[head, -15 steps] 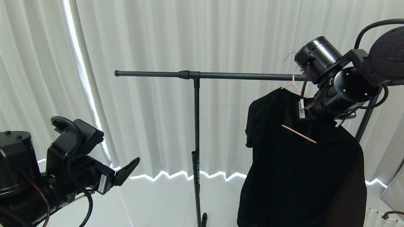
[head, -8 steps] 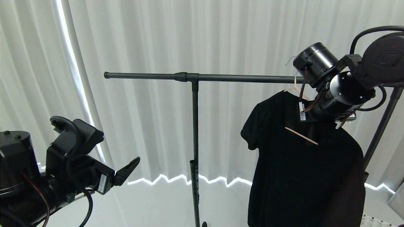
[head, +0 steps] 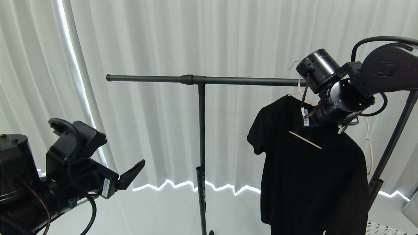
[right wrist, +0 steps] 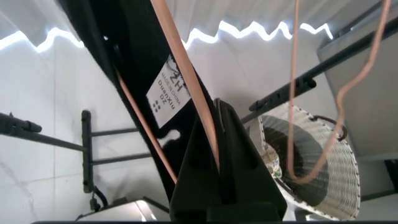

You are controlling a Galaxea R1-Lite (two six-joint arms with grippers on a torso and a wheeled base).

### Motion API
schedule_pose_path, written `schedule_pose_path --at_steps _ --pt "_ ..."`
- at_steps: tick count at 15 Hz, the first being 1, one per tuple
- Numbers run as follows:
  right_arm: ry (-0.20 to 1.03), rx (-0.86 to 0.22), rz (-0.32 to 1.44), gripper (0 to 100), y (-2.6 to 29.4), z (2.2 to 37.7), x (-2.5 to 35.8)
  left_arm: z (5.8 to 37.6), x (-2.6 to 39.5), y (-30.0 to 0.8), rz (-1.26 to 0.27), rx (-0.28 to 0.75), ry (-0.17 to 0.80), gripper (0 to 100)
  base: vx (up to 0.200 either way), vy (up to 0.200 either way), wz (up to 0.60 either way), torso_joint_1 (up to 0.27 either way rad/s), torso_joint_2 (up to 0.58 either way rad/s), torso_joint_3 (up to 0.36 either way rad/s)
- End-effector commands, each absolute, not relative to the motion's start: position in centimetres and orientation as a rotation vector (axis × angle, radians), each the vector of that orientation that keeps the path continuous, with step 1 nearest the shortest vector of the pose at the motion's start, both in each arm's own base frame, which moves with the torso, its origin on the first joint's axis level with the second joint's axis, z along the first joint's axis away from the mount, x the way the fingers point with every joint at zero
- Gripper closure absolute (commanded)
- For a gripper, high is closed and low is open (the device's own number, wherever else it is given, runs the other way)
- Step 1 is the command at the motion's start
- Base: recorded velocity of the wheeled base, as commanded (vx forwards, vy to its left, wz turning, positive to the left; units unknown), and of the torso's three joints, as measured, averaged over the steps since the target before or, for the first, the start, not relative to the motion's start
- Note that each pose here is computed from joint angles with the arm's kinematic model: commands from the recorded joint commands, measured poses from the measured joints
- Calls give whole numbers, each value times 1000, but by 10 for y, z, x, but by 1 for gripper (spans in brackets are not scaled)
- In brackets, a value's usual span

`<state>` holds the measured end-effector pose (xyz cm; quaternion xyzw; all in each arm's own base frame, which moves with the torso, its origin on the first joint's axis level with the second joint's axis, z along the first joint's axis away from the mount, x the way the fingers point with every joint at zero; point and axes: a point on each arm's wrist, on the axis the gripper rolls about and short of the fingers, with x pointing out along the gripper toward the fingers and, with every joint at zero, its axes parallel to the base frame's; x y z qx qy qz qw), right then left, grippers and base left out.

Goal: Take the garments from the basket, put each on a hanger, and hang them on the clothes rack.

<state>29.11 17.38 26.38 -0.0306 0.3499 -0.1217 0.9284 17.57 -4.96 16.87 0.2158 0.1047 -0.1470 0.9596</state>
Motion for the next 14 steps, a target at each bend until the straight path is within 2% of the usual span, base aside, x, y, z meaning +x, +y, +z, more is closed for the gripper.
schedule_pose_path --at_steps 1,3,6,14 --pt "715 -77 -256 100 173 256 301 169 176 -50 -297 439 211 0 0 0 0 0 0 0" --pt "707 -138 -232 100 168 256 301 169 175 -49 -297 439 211 0 0 0 0 0 0 0" --pt "683 -167 -217 100 164 242 301 169 175 -51 -306 438 211 0 0 0 0 0 0 0" --pt "639 -144 -212 100 160 232 302 167 176 -53 -317 440 215 0 0 0 0 0 0 0"
